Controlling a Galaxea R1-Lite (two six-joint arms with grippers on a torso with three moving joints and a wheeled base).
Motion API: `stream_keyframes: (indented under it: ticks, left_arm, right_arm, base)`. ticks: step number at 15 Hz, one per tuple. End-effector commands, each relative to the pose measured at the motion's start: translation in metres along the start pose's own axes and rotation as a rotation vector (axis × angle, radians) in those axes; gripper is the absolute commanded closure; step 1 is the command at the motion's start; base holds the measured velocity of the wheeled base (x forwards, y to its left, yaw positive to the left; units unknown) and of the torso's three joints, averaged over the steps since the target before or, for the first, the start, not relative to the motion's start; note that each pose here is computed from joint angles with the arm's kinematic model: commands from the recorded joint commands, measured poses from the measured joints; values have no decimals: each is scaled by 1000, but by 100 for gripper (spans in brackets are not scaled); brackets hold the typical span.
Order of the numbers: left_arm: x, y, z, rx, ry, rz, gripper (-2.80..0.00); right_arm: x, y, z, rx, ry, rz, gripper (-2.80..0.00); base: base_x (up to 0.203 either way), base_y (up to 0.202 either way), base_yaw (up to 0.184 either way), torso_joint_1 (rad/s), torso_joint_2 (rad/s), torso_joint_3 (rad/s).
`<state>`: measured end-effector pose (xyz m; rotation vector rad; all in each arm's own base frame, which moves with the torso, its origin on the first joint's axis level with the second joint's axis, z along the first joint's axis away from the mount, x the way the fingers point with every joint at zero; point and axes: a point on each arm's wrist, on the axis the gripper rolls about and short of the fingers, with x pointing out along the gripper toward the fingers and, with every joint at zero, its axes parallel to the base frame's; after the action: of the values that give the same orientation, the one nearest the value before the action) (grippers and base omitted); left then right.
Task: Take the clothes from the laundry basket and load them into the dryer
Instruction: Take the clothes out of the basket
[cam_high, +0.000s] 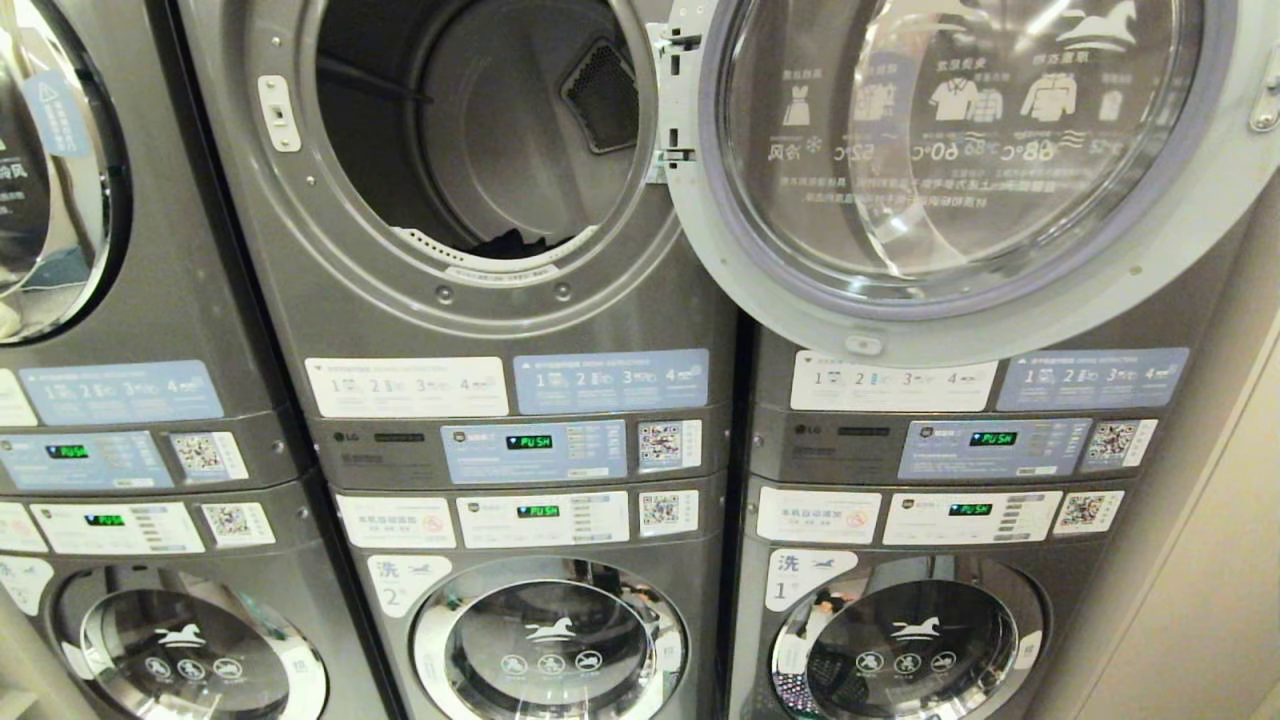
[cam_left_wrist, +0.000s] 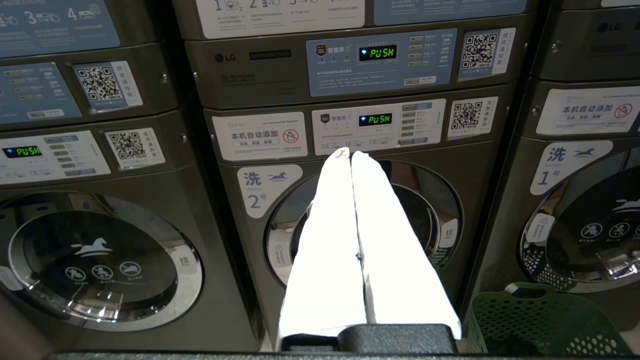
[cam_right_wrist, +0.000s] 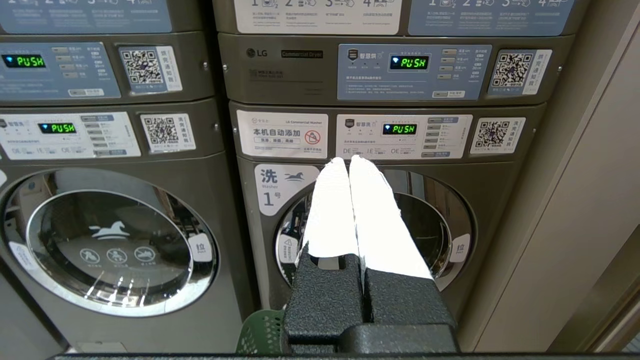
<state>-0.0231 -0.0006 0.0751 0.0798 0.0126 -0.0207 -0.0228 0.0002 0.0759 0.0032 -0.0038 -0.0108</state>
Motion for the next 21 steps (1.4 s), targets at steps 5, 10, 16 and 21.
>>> stream_keyframes:
  ticks: [5, 10, 16, 21]
  left_arm:
    - [0, 0, 0, -9, -1, 6, 0]
    - [0, 0, 0, -8, -1, 6, 0]
    - [0, 0, 0, -10, -1, 5, 0]
    - [0, 0, 0, -9, -1, 6, 0]
  right_arm:
    - [0, 0, 0, 0, -1, 0, 0]
    - [0, 0, 0, -2, -2, 2, 0]
    - [0, 0, 0, -2, -2, 0, 0]
    - [0, 0, 0, -2, -1, 2, 0]
  base:
    - [0, 0, 0, -59, 128, 68]
    - [0, 0, 0, -50, 117, 61]
    - [0, 0, 0, -57, 122, 68]
    - [0, 0, 0, -56, 122, 64]
